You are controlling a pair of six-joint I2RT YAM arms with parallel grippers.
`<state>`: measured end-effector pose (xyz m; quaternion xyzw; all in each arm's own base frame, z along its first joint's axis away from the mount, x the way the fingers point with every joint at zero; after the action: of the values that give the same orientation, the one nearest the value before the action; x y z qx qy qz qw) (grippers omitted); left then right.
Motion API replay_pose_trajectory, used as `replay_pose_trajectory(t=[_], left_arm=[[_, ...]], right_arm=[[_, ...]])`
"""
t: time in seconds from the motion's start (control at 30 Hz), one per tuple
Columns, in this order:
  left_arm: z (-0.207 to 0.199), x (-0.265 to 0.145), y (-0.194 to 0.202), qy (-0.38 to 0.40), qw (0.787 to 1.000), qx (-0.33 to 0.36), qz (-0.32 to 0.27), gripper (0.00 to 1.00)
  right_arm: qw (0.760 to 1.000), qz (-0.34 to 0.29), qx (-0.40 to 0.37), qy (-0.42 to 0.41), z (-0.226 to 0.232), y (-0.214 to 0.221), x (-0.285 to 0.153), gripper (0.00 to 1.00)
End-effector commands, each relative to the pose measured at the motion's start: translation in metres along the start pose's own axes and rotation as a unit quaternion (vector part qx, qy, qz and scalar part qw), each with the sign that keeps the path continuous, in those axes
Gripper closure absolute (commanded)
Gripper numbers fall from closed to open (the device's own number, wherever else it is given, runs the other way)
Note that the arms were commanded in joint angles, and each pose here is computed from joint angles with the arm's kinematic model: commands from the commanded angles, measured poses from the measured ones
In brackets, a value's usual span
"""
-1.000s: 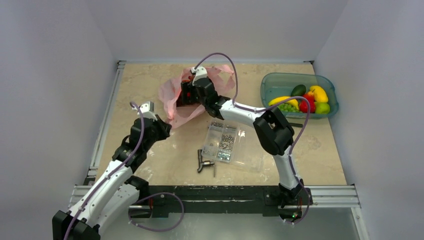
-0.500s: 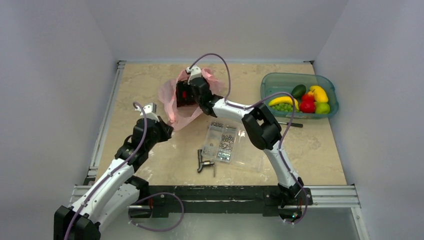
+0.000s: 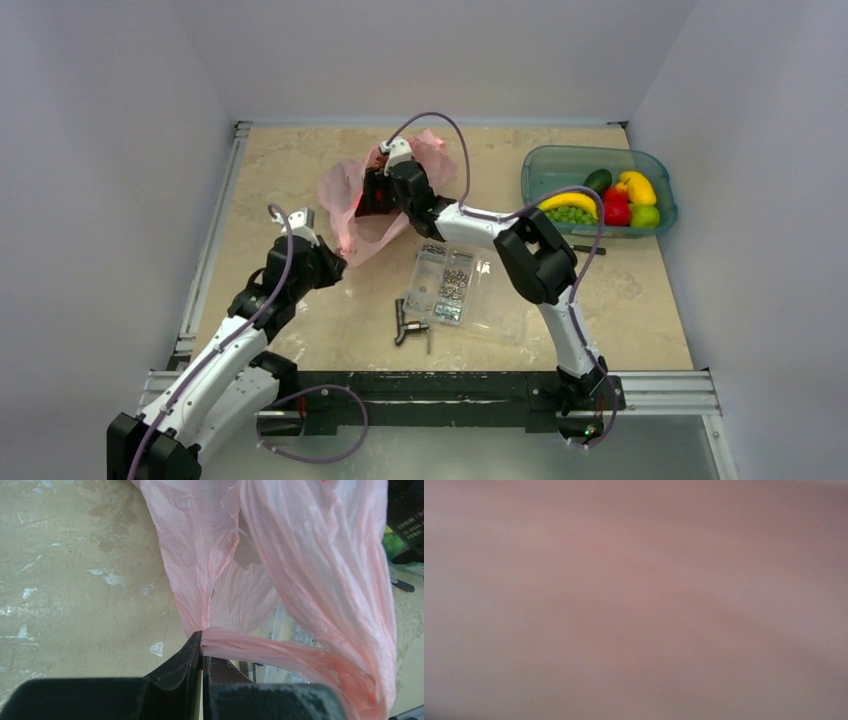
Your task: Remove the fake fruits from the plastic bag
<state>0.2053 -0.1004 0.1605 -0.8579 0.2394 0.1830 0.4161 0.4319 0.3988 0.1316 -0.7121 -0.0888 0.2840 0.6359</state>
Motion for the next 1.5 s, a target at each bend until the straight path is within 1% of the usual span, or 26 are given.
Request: replay_pose_trajectory(t=[0.0,0.1,0.17,0.23,0.3,0.43,0.5,0.57,0.67,0.73,0.87,0.93,1.03,1.07,1.17,1.3,1.37,1.43,1.47], left_arm=[[-0.020,-0.019,-0.013,0.025,1.000,-0.017,0.009,1.00],[-0.015,-0.026,-0.016,-0.011,1.000,-0.025,0.011,1.00],[-0.016,-0.027,-0.019,-0.022,0.999,-0.026,0.009,1.00],[-0.019,-0.029,-0.026,-0.031,0.999,-0.017,0.009,1.00],[-0.022,-0.030,-0.033,-0.044,0.999,-0.004,0.009,1.00],[-0.027,-0.029,-0.039,-0.042,0.999,0.014,0.009,1.00],[-0.028,-0.028,-0.038,-0.033,0.999,0.017,0.008,1.00],[-0.027,-0.026,-0.036,-0.030,0.999,0.016,0.009,1.00],[-0.023,-0.024,-0.032,-0.040,0.999,0.011,0.016,1.00],[-0.022,-0.024,-0.029,-0.040,0.999,0.010,0.024,1.00],[-0.020,-0.029,-0.029,-0.050,0.998,0.002,0.023,1.00],[-0.023,-0.033,-0.030,-0.047,0.999,-0.012,0.025,1.00],[-0.029,-0.040,-0.040,-0.057,0.998,-0.011,0.021,1.00],[-0.031,-0.041,-0.044,-0.067,0.998,-0.007,0.019,1.00],[-0.036,-0.037,-0.051,-0.074,0.997,0.010,0.023,1.00],[-0.040,-0.024,-0.047,-0.042,0.997,0.043,0.044,1.00],[-0.037,-0.025,-0.047,-0.059,0.995,0.053,0.055,1.00],[-0.036,-0.026,-0.047,-0.061,0.994,0.065,0.059,1.00],[-0.037,-0.026,-0.047,-0.058,0.994,0.066,0.059,1.00]], right_arm=[[0.995,-0.067,0.036,-0.059,0.014,-0.056,-0.045,0.72],[0.993,-0.069,0.045,-0.079,0.019,-0.062,-0.069,0.77],[0.992,-0.070,0.052,-0.089,0.018,-0.071,-0.087,0.79],[0.990,-0.068,0.067,-0.101,0.019,-0.075,-0.105,0.81],[0.986,-0.055,0.090,-0.132,0.025,-0.071,-0.121,0.83],[0.977,-0.028,0.103,-0.186,0.036,-0.068,-0.153,0.85],[0.966,-0.014,0.121,-0.230,0.041,-0.074,-0.170,0.88],[0.959,-0.009,0.118,-0.256,0.041,-0.085,-0.190,0.90],[0.953,-0.024,0.114,-0.279,0.036,-0.101,-0.230,0.92],[0.953,-0.018,0.118,-0.277,0.029,-0.103,-0.250,0.95],[0.974,0.007,0.097,-0.206,-0.003,-0.087,-0.284,1.00],[0.983,0.008,0.105,-0.152,-0.029,-0.077,-0.295,1.00],[0.989,0.006,0.140,-0.036,-0.086,-0.060,-0.308,1.00],[0.989,0.006,0.149,0.016,-0.106,-0.053,-0.310,1.00],[0.974,0.010,0.164,0.155,-0.161,-0.028,-0.308,1.00],[0.941,0.029,0.163,0.296,-0.214,-0.010,-0.293,1.00],[0.927,0.039,0.159,0.338,-0.237,-0.003,-0.279,1.00],[0.916,0.064,0.160,0.363,-0.265,0.004,-0.264,1.00],[0.912,0.087,0.155,0.369,-0.278,0.009,-0.254,1.00]])
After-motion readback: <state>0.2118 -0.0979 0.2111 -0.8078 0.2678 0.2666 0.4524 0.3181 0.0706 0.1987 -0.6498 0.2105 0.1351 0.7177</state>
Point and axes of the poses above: each gripper's point midway between its finger pads, its own x axis out along the fingers, its own z axis along the line the jaws close on, y = z × x, the point moved 6 cm from there along -x, back along the fingers, and after that the axes turned 11 degrees about -x, right-handed, at the moved point
